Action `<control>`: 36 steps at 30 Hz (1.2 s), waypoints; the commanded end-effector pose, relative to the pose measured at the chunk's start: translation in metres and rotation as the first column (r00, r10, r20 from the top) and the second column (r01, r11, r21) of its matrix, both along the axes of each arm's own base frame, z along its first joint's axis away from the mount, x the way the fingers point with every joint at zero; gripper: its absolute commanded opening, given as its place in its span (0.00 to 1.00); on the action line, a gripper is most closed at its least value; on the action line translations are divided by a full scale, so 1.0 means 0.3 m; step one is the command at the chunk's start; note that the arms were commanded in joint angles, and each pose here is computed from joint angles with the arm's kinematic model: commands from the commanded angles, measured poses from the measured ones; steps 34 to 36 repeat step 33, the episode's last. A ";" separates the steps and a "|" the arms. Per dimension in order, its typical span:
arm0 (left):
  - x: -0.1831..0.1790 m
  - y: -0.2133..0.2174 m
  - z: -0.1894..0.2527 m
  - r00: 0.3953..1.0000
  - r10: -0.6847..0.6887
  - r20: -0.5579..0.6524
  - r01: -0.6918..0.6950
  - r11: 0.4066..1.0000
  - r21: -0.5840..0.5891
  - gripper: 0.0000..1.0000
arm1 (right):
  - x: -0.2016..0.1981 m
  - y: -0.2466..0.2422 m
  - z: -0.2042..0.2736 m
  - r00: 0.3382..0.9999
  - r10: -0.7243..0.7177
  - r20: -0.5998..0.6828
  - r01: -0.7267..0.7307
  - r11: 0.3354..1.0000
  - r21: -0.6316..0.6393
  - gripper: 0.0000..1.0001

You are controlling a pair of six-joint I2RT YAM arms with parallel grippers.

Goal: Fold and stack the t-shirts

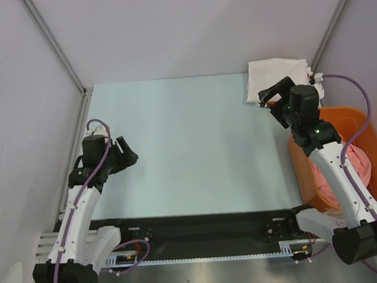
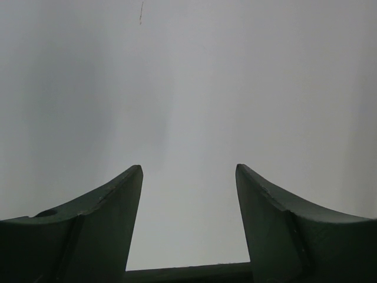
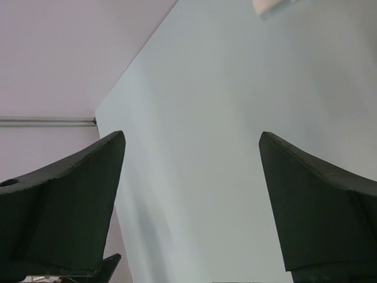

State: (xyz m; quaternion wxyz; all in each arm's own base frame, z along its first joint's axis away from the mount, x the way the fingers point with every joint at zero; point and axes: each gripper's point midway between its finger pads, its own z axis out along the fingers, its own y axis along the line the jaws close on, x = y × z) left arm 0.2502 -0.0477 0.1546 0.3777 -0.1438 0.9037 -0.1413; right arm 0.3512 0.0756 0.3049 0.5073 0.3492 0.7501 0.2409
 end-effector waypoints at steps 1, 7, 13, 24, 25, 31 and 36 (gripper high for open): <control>0.011 -0.005 0.022 0.999 0.003 0.036 -0.003 1.000 0.002 0.71 | -0.028 -0.067 0.044 0.995 -0.095 0.020 0.095 0.995 -0.018 1.00; 0.009 -0.008 0.023 0.999 0.001 0.037 -0.001 1.000 0.004 0.71 | -0.045 -0.133 0.024 0.977 -0.213 -0.016 0.212 0.976 -0.047 1.00; 0.009 -0.009 0.023 0.999 -0.001 0.036 0.001 1.000 0.005 0.71 | -0.038 -0.133 0.012 0.975 -0.221 -0.026 0.220 0.975 -0.045 1.00; 0.009 -0.009 0.022 0.999 -0.003 0.034 0.002 1.000 0.004 0.71 | -0.028 -0.124 0.001 0.980 -0.197 -0.011 0.196 0.979 -0.047 1.00; 0.009 -0.010 0.021 0.999 -0.004 0.033 0.004 1.000 0.003 0.71 | -0.027 -0.116 -0.010 0.983 -0.181 -0.012 0.180 0.983 -0.047 1.00; 0.009 -0.012 0.022 0.999 -0.007 0.034 0.007 1.000 0.002 0.71 | -0.018 -0.107 -0.012 0.990 -0.140 0.033 0.141 0.989 -0.033 1.00; 0.009 -0.013 0.021 0.999 -0.008 0.033 0.008 1.000 0.001 0.71 | -0.020 -0.119 -0.025 0.988 -0.154 0.014 0.154 0.988 -0.026 1.00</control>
